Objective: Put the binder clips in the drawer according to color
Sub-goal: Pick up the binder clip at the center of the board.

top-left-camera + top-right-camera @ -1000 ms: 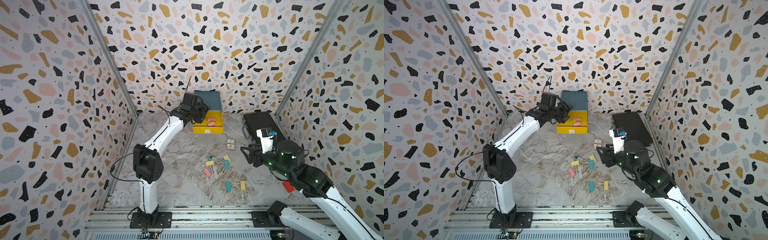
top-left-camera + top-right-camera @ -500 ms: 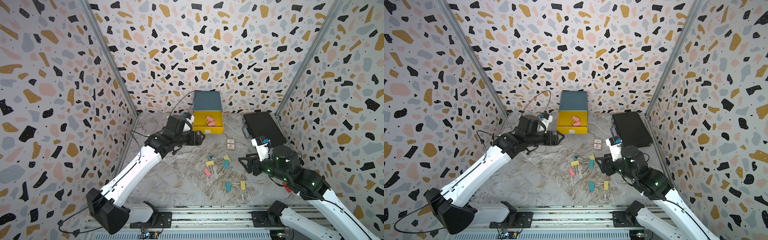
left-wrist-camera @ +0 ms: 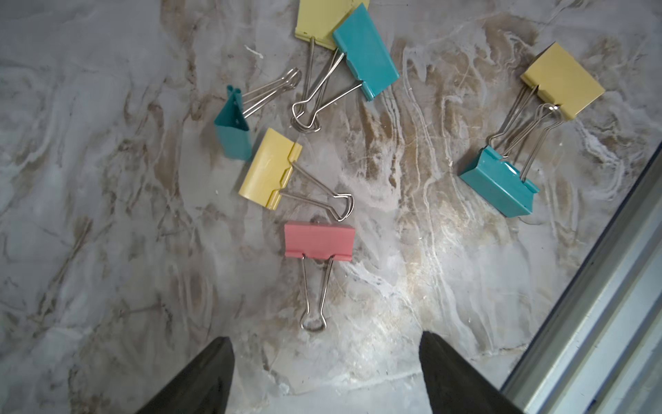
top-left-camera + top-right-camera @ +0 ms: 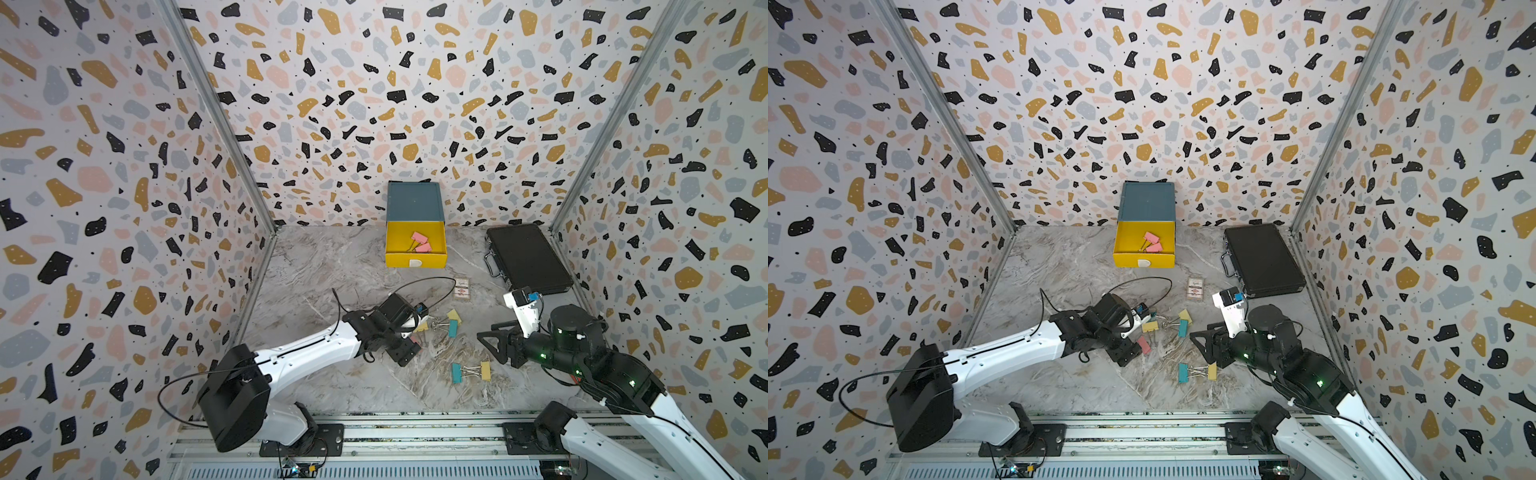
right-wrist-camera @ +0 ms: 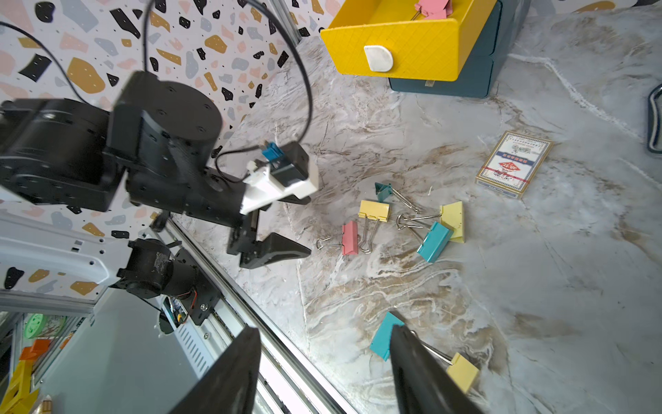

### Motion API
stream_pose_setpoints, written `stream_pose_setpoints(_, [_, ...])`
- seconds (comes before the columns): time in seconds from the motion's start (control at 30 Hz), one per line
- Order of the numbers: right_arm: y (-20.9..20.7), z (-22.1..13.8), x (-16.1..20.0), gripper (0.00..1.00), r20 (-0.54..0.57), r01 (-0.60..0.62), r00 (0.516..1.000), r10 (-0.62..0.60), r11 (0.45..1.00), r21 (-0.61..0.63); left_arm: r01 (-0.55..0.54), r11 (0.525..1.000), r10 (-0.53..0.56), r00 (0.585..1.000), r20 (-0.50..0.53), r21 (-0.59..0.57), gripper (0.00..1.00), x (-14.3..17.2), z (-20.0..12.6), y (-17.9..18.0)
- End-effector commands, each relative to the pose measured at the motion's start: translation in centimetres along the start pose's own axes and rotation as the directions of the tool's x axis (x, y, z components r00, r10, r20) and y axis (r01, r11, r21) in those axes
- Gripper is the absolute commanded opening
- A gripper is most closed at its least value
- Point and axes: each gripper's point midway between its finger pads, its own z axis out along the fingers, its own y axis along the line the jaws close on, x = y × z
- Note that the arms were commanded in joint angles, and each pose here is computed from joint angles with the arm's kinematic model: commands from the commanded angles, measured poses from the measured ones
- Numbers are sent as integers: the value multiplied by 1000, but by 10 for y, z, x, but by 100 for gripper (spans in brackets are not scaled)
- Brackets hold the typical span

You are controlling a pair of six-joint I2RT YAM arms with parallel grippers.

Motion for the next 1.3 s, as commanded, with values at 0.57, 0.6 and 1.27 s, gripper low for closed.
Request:
stream_pose_setpoints(0.57, [5, -15, -2, 67, 43, -26, 999, 27, 999, -21, -77, 990, 71, 996, -52, -121, 79, -5, 76, 9])
stream_pose_setpoints(0.6, [4, -14, -2, 67, 40, -28, 999, 29, 999, -19, -73, 990, 66, 996, -56, -121, 75, -4, 78, 9])
stream_pose_setpoints(1.27, [-2, -14, -6, 63, 58, -23, 998, 21, 1000, 19, 97, 982, -56, 969, 242, -162, 26, -82, -59, 20])
